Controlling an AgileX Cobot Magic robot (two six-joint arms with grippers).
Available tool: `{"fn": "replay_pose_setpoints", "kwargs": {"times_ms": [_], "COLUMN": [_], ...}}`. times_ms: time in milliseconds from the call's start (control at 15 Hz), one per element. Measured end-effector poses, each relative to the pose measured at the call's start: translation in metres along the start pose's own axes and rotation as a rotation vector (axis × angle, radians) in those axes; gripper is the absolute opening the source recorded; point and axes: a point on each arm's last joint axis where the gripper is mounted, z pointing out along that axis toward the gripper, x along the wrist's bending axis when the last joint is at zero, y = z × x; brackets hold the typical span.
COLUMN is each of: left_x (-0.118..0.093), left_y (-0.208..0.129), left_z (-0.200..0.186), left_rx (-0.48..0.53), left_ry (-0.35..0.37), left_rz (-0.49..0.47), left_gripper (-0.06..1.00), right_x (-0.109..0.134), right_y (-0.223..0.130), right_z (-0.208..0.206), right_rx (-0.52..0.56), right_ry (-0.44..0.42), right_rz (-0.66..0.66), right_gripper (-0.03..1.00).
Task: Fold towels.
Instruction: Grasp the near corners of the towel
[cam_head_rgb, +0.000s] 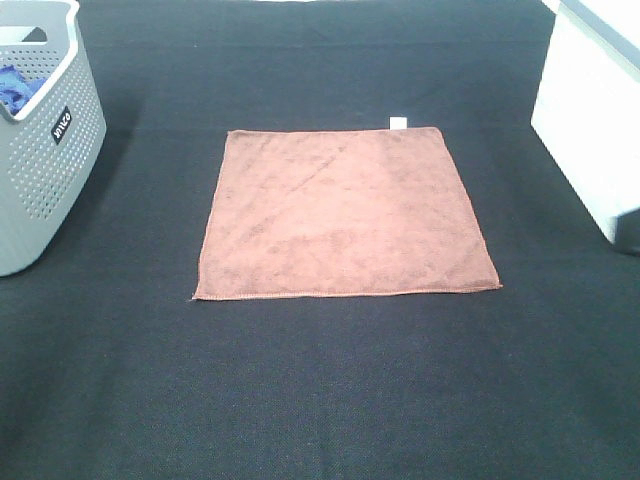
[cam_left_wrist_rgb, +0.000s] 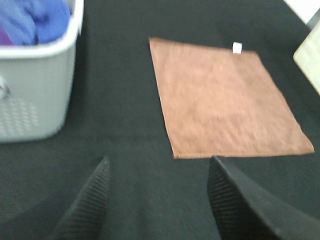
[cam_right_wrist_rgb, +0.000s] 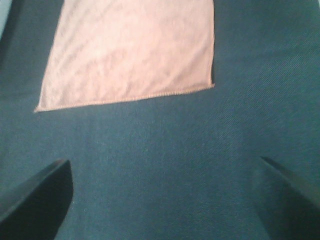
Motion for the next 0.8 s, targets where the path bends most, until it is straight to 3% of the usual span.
{"fn": "replay_pose_setpoints", "kwargs": {"times_ms": [200, 400, 533, 800], "left_x": [0.005, 0.009, 0.014, 0.02], "left_y": [-0.004, -0.015, -0.027, -0.031], "left_z": [0.05, 0.097, 0.133, 0.17], "left_rx": [0.211, 0.376, 0.451, 0.488], "left_ry": [-0.026, -0.089, -0.141, -0.179], "left_rz": [-0.095, -0.162, -0.244, -0.285], "left_gripper": [0.56, 0.56, 0.56, 0.56], "right_x": [-0.001, 0.0, -0.004, -0.012], "right_y": [0.014, 0.033, 0.047, 0.06], "right_z": [0.038, 0.071, 0.099, 0.126], "right_rx": [0.128, 0.203, 0.269, 0.327], "right_ry": [0.061, 0.128, 0.128, 0.095], "right_rz": [-0.041, 0.021, 0.048, 0.065], "right_gripper": [0.9, 0.9, 0.9, 0.9]}}
